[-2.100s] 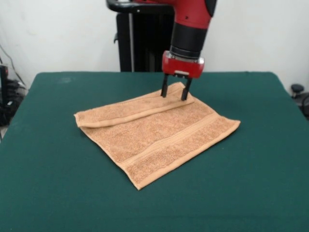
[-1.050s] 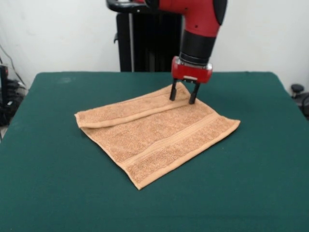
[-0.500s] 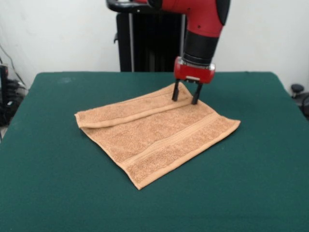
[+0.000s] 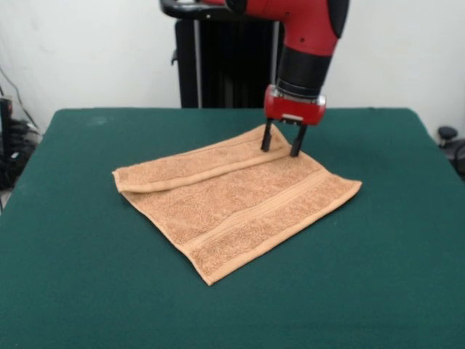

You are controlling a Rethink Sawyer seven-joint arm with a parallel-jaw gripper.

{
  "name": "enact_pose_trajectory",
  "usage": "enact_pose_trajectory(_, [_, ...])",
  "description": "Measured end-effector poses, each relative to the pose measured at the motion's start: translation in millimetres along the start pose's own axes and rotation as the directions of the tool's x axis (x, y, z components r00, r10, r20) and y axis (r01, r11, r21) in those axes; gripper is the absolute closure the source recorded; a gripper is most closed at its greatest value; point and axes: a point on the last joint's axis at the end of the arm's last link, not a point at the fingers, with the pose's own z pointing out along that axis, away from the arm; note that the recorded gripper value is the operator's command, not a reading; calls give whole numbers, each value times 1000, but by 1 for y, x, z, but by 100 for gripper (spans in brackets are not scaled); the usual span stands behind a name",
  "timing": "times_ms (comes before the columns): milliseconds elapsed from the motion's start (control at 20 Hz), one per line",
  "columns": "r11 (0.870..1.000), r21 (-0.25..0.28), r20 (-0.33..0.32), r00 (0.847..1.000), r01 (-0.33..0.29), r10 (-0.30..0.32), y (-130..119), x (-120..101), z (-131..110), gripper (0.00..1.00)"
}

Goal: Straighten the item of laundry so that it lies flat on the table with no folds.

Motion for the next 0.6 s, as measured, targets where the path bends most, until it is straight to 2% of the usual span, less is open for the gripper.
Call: enact_pose_trajectory(600, [1000,-1,0,1000,9,-9,12,4,-2,0])
